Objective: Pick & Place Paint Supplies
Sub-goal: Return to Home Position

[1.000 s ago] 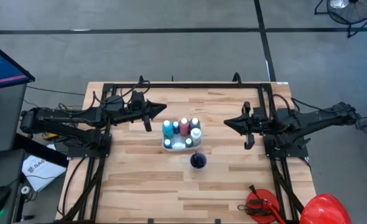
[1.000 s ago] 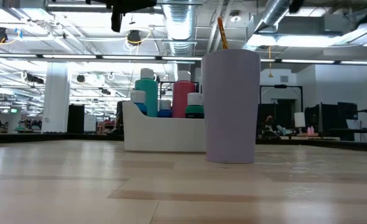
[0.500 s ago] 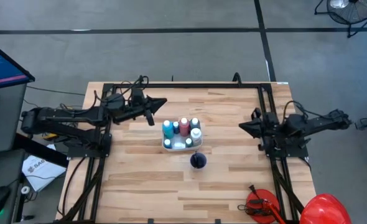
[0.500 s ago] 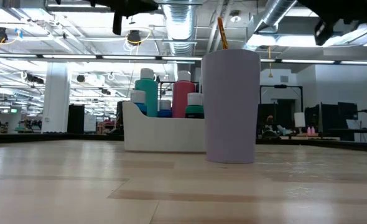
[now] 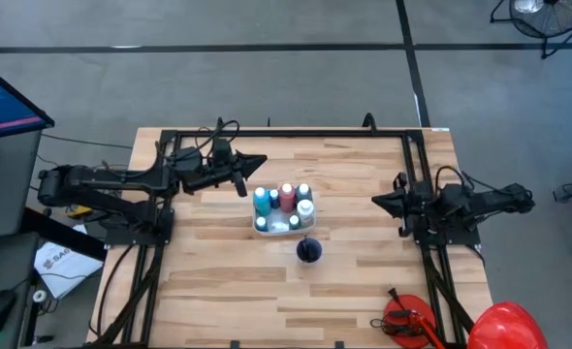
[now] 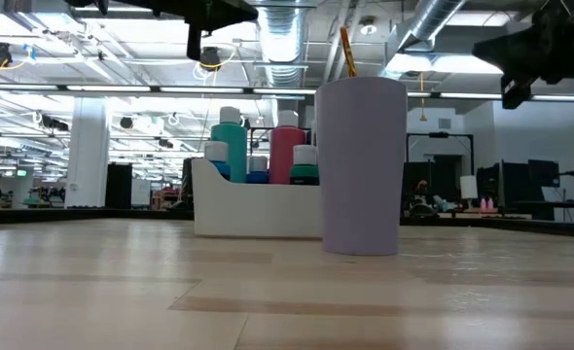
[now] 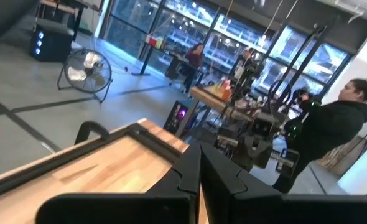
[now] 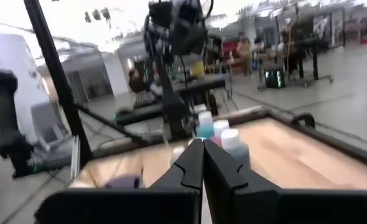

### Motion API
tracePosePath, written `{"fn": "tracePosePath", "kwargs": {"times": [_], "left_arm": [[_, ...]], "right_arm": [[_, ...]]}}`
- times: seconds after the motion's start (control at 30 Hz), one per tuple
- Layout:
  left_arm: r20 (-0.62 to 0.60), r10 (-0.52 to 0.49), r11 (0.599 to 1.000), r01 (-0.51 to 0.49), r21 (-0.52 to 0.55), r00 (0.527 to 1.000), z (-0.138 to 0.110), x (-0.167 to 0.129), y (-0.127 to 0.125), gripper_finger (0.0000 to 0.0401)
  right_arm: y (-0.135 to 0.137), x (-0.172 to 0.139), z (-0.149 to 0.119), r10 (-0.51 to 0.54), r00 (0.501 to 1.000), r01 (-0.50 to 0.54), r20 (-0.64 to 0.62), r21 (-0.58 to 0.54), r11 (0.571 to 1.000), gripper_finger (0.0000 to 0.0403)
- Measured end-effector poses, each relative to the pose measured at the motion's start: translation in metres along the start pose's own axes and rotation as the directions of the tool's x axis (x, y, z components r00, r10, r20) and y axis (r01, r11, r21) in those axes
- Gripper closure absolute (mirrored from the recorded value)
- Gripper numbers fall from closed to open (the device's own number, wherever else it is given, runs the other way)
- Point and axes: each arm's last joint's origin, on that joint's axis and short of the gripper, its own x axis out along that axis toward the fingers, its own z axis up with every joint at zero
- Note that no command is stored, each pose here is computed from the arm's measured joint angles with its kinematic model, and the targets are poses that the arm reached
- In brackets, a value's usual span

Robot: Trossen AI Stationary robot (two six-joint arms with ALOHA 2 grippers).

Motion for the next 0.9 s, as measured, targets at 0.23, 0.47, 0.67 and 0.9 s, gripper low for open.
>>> {"fn": "tracePosePath", "kwargs": {"times": [0.23,0.47,0.67,0.9], "left_arm": [[0.017,-0.010,1.000,0.010,-0.006,1.000,0.001,0.001,-0.001,0.0400],[0.017,-0.031,1.000,0.031,-0.006,0.999,0.002,0.001,-0.002,0.0400],[-0.061,-0.341,0.899,0.344,0.271,0.938,0.014,-0.014,-0.009,0.0400],[0.046,-0.316,0.904,0.286,0.318,0.948,0.030,-0.050,0.000,0.0400]], "right_arm": [[-0.003,0.004,-0.018,0.037,0.999,-0.038,0.039,0.009,0.999,0.0403],[-0.010,0.006,-0.022,-0.039,0.999,0.039,0.009,-0.020,0.999,0.0403],[-0.015,0.006,-0.023,-0.093,0.996,0.092,0.000,0.074,0.993,0.0403],[-0.016,0.006,-0.023,-0.104,0.995,0.104,0.001,0.064,0.993,0.0403]]}}
